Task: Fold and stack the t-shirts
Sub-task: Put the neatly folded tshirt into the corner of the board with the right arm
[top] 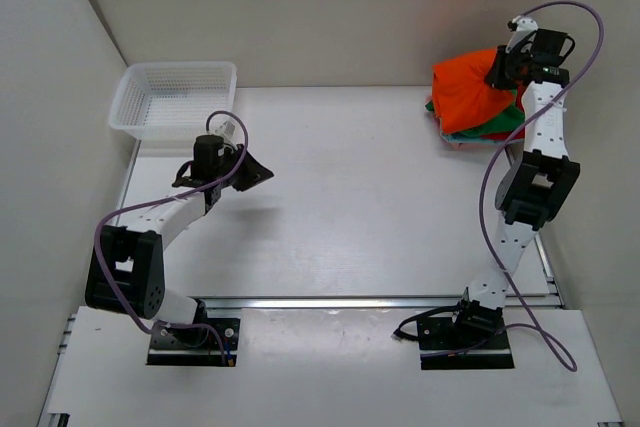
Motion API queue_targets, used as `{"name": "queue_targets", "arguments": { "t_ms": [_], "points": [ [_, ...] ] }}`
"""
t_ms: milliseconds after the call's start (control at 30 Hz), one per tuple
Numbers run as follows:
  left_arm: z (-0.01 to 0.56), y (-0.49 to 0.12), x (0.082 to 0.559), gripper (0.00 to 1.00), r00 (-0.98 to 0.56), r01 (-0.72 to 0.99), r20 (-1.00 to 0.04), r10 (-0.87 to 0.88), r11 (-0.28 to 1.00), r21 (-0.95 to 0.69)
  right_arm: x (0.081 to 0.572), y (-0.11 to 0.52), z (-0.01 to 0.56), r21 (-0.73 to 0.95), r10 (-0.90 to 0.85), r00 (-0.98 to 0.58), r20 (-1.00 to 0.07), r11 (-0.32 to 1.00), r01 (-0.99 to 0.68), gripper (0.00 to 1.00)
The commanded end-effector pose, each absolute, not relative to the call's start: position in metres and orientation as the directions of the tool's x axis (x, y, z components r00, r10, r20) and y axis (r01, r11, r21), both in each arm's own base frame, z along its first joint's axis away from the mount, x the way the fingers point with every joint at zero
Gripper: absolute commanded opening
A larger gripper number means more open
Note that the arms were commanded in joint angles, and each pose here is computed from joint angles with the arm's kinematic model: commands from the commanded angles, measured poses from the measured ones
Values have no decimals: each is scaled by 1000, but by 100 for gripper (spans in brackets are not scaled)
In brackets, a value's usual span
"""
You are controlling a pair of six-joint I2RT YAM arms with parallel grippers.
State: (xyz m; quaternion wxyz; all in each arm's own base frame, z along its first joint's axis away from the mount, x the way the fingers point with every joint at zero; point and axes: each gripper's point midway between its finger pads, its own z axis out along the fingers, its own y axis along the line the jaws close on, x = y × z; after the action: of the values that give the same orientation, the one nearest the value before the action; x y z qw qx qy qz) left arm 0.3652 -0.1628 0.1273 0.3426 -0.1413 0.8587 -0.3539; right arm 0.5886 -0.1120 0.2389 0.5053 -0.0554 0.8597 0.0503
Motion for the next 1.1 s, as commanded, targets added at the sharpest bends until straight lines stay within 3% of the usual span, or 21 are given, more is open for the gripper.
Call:
{"name": "queue_targets", "arguments": {
  "t_ms": [0,133,267,400,433,467,500,533,767,867,967,1067],
  "points": [
    [127,-156,361,22,-724,1,-503,-471,729,-685,597,-143,275,-28,-66,-372,-926,994,-108,0],
    [127,-157,360,25,-725,4,-508,-465,734,-679,604,-167,249,-14,-39,-410,-911,998,-63,0],
    [125,-159,355,29,-734,14,-510,-448,741,-671,621,-180,232,-143,-110,-424,-899,989,47,2],
    [124,-152,347,36,-731,18,-524,-437,755,-656,612,-215,265,-420,-215,-443,-870,792,442,18],
    [121,-153,341,39,-741,25,-520,-425,756,-654,608,-215,278,-435,-226,-433,-873,763,478,30],
    [121,-152,339,67,-739,31,-527,-420,761,-648,607,-213,288,-443,-237,-418,-877,736,512,40],
    [121,-153,333,98,-745,44,-523,-414,752,-658,602,-209,299,-429,-231,-399,-887,729,533,69],
    [118,-152,328,99,-753,35,-508,-419,745,-666,594,-207,307,-423,-226,-390,-893,720,551,99],
    [128,-164,284,98,-805,94,-498,-323,759,-644,510,-134,375,-345,-234,-262,-936,753,561,100],
    [137,-170,260,99,-801,146,-508,-317,719,-679,467,-72,358,-296,-166,-306,-938,843,450,100],
    [147,-173,241,98,-766,180,-546,-341,701,-690,410,9,290,-245,-121,-422,-898,936,253,100],
    [171,-170,226,99,-694,248,-631,-346,708,-661,353,73,231,-5,53,-497,-866,994,114,99]
  ]
}}
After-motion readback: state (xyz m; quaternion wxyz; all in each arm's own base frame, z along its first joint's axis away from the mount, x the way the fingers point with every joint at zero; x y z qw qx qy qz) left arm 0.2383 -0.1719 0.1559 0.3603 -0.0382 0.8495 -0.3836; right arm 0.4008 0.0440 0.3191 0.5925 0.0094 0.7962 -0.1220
